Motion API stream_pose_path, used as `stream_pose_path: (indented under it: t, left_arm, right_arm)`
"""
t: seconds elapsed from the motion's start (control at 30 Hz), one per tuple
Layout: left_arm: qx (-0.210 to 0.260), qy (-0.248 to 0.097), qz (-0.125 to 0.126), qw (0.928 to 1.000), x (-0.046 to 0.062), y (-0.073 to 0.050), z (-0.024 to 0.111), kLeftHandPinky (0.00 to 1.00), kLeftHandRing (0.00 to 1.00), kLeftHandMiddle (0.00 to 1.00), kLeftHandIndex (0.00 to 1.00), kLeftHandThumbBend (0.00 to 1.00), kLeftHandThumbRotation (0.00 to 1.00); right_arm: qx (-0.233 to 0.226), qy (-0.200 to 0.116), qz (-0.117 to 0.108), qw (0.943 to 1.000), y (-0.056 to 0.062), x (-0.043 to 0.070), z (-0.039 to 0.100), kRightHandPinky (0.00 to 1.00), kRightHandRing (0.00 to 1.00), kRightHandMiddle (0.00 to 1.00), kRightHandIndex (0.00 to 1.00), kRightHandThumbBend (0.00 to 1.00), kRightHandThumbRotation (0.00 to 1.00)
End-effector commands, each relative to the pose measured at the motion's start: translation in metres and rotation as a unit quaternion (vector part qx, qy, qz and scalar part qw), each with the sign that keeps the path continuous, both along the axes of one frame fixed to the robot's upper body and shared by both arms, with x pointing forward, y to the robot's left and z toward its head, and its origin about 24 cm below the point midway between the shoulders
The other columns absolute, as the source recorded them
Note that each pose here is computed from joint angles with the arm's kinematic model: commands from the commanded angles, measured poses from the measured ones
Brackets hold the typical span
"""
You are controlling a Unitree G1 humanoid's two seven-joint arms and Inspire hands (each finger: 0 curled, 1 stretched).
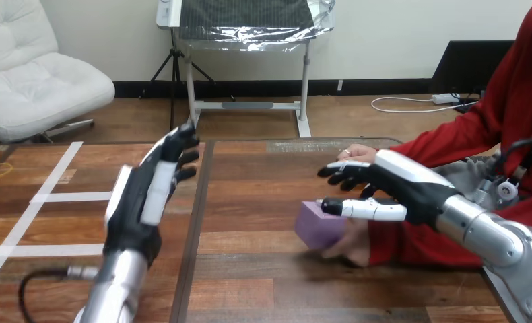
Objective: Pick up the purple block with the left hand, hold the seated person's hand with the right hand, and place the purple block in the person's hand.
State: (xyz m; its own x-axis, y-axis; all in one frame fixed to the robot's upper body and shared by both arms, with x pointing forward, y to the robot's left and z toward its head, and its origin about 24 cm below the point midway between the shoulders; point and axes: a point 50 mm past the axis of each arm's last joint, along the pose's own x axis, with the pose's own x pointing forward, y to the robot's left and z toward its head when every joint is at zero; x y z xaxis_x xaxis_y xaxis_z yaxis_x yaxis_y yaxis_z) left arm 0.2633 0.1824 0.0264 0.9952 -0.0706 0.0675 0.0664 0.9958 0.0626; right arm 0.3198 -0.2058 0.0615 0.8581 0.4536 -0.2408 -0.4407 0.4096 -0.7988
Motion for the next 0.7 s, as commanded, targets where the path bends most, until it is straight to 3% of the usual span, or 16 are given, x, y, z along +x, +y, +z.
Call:
stream_pose_path:
  t: [0.0,0.23,0.43,0.5,0.67]
  left_arm:
    - [-0.012,-0.05,0.0,0.9987,-0.011,0.003,0.02,0.76,0.8,0.83,0.8,0.78,1.0]
    - [-0.024,-0.063,0.004,0.9977,-0.028,0.006,0.021,0.7,0.76,0.8,0.77,0.68,1.0]
    - [-0.039,-0.071,0.017,0.9966,-0.041,0.008,0.023,0.65,0.72,0.76,0.72,0.63,1.0]
    - [-0.039,-0.078,0.02,0.9959,-0.045,0.009,0.025,0.64,0.71,0.75,0.71,0.61,1.0]
    - [-0.041,-0.091,0.028,0.9946,-0.055,0.01,0.027,0.61,0.7,0.73,0.69,0.56,1.0]
  right_arm:
    - [0.053,-0.119,-0.037,0.9909,0.0,0.001,0.046,0.65,0.8,0.85,0.87,0.98,1.0]
    - [0.134,-0.18,-0.056,0.9729,0.006,-0.016,0.058,0.63,0.79,0.84,0.86,0.96,1.0]
    - [0.214,-0.209,-0.041,0.9534,0.012,-0.03,0.062,0.68,0.82,0.85,0.87,0.91,1.0]
    - [0.247,-0.214,-0.031,0.9444,0.016,-0.036,0.061,0.7,0.83,0.86,0.88,0.89,1.0]
    - [0.313,-0.2,-0.006,0.9283,0.026,-0.05,0.061,0.79,0.88,0.88,0.89,0.9,1.0]
